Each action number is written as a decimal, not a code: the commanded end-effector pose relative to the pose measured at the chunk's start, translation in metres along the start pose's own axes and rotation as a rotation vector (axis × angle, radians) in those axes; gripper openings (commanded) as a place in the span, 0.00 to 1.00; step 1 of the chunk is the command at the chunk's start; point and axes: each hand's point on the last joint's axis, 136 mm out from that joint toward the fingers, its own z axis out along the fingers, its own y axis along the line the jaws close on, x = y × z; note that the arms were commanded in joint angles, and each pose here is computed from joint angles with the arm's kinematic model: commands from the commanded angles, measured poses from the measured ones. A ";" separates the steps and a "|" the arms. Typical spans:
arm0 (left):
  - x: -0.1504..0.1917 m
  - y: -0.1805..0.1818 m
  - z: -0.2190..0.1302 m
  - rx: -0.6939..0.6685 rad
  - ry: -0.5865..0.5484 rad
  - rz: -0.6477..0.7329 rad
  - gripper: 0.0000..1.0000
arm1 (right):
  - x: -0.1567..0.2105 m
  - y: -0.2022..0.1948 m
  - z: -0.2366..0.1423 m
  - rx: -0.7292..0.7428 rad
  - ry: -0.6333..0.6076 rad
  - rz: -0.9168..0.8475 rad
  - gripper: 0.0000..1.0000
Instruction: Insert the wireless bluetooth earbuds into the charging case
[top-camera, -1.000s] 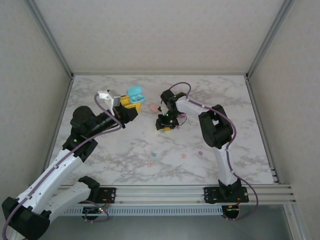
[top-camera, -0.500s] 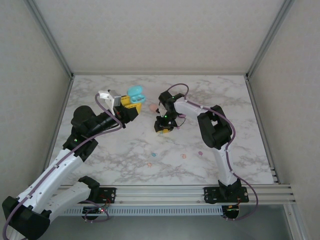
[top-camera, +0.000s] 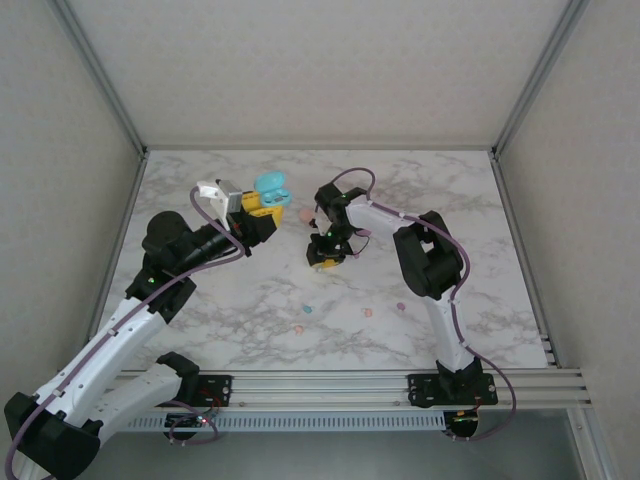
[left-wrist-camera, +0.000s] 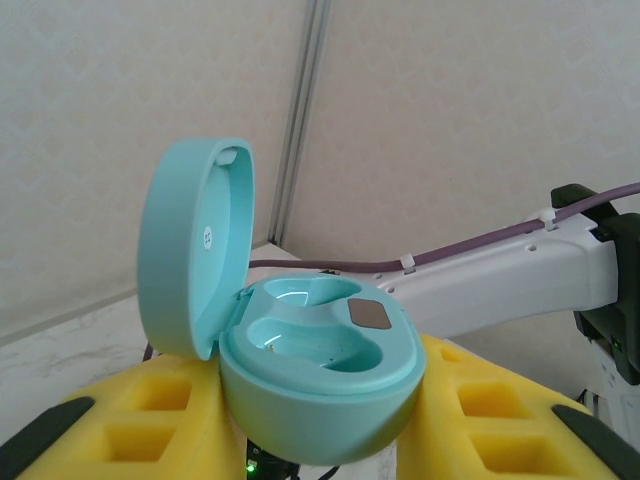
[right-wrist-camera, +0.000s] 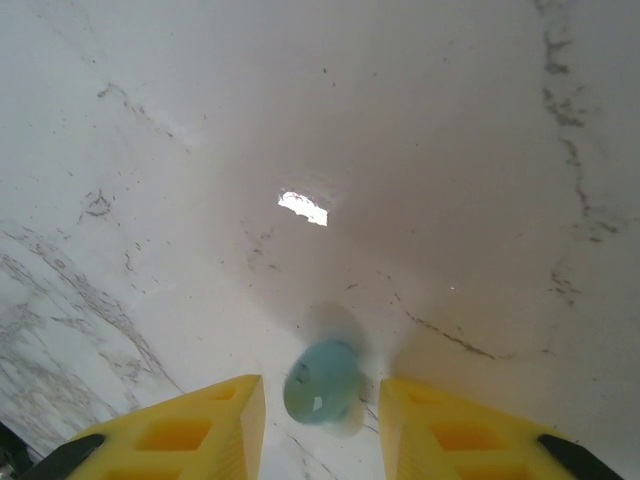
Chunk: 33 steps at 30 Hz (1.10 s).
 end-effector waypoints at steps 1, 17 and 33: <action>-0.016 -0.003 -0.001 0.005 -0.036 0.021 0.17 | -0.002 0.008 -0.009 0.015 -0.002 -0.016 0.36; -0.018 0.001 -0.007 -0.032 -0.053 0.038 0.17 | -0.006 0.003 -0.009 0.237 -0.031 0.058 0.37; -0.020 -0.003 -0.012 -0.036 -0.045 0.057 0.17 | -0.010 -0.006 0.003 0.337 0.018 0.064 0.35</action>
